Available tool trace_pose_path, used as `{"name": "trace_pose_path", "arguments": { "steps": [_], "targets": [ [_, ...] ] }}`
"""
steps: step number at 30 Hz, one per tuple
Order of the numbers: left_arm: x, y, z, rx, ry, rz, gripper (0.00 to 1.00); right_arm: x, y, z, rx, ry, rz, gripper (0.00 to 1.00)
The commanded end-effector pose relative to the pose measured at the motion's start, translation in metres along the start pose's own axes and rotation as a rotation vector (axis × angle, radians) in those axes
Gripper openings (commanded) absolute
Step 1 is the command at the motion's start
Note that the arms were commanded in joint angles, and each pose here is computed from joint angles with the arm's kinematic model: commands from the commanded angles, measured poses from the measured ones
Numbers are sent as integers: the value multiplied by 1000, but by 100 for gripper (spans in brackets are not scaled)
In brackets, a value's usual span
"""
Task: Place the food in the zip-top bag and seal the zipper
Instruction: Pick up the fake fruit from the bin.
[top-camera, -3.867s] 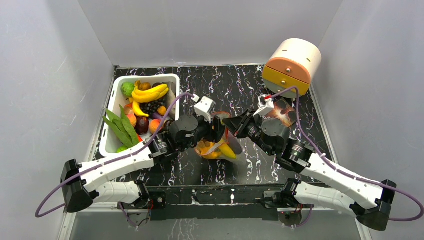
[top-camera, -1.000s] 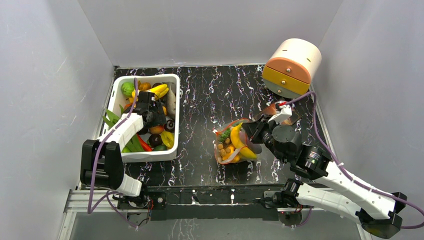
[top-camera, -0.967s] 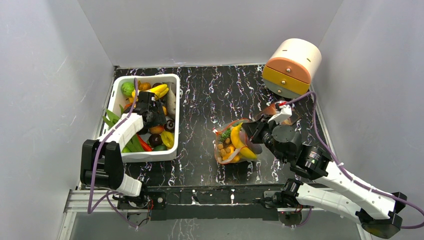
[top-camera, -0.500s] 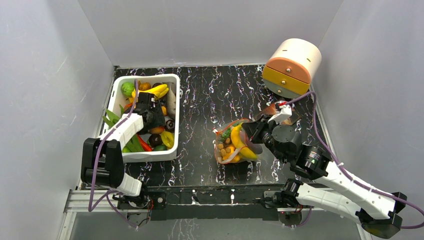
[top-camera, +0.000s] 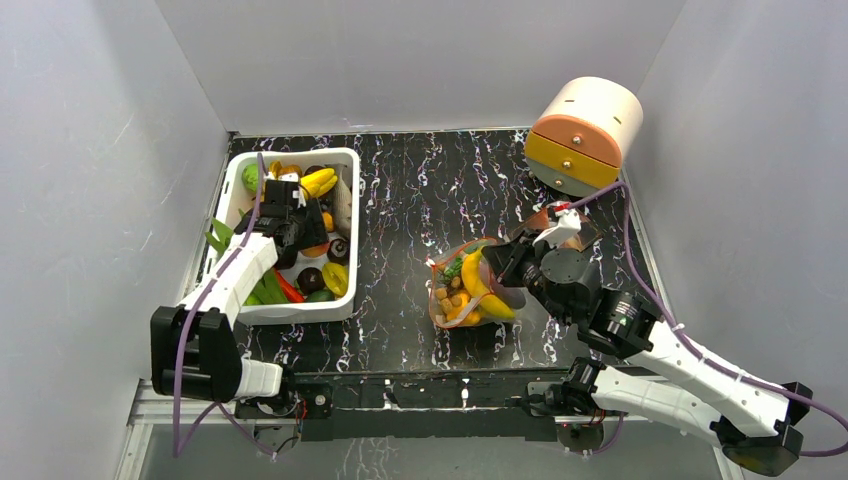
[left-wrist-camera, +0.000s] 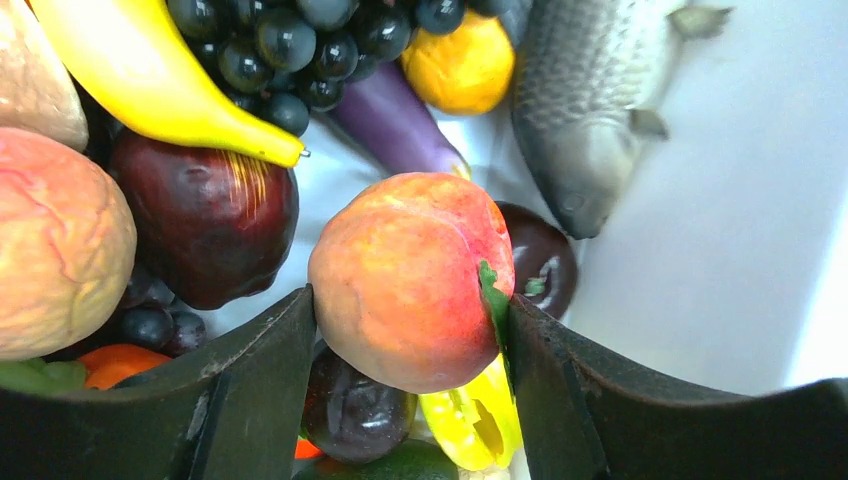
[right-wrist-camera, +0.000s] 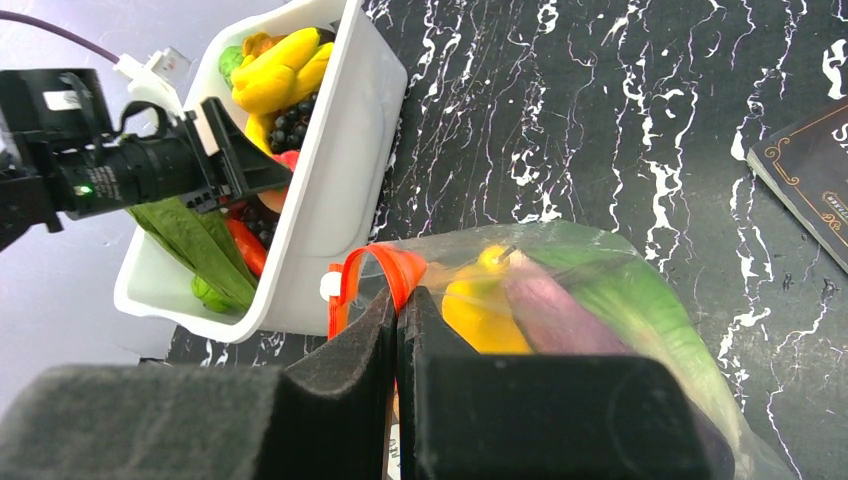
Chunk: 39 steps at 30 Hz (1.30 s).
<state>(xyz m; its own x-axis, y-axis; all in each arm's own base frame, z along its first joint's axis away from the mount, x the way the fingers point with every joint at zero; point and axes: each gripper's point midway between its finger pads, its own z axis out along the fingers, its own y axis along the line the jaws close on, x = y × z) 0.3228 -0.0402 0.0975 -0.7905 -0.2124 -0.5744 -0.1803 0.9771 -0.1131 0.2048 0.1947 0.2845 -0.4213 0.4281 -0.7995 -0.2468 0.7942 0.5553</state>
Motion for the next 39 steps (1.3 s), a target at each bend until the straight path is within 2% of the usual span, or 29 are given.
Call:
{"name": "trace_pose_path", "arguments": {
  "steps": [1,7,15,29,34,39],
  "targets": [
    [-27,-11,-29,50,-79,18,32,-31,27,-3,-82,-89,65,0],
    [-37,-20,-52,110,-116,30,31,-23,27,0,-88,-65,64,0],
    [-44,-52,-96,317,-160,48,28,-20,34,6,-96,-51,82,0],
    [-29,-122,-171,796,-155,45,27,-15,55,34,-105,-35,111,0],
    [-15,-144,-199,1014,-182,51,27,-17,61,37,-121,-43,145,0],
    [-2,-160,-222,1151,-176,52,27,-24,66,38,-131,-67,169,0]
  ]
}}
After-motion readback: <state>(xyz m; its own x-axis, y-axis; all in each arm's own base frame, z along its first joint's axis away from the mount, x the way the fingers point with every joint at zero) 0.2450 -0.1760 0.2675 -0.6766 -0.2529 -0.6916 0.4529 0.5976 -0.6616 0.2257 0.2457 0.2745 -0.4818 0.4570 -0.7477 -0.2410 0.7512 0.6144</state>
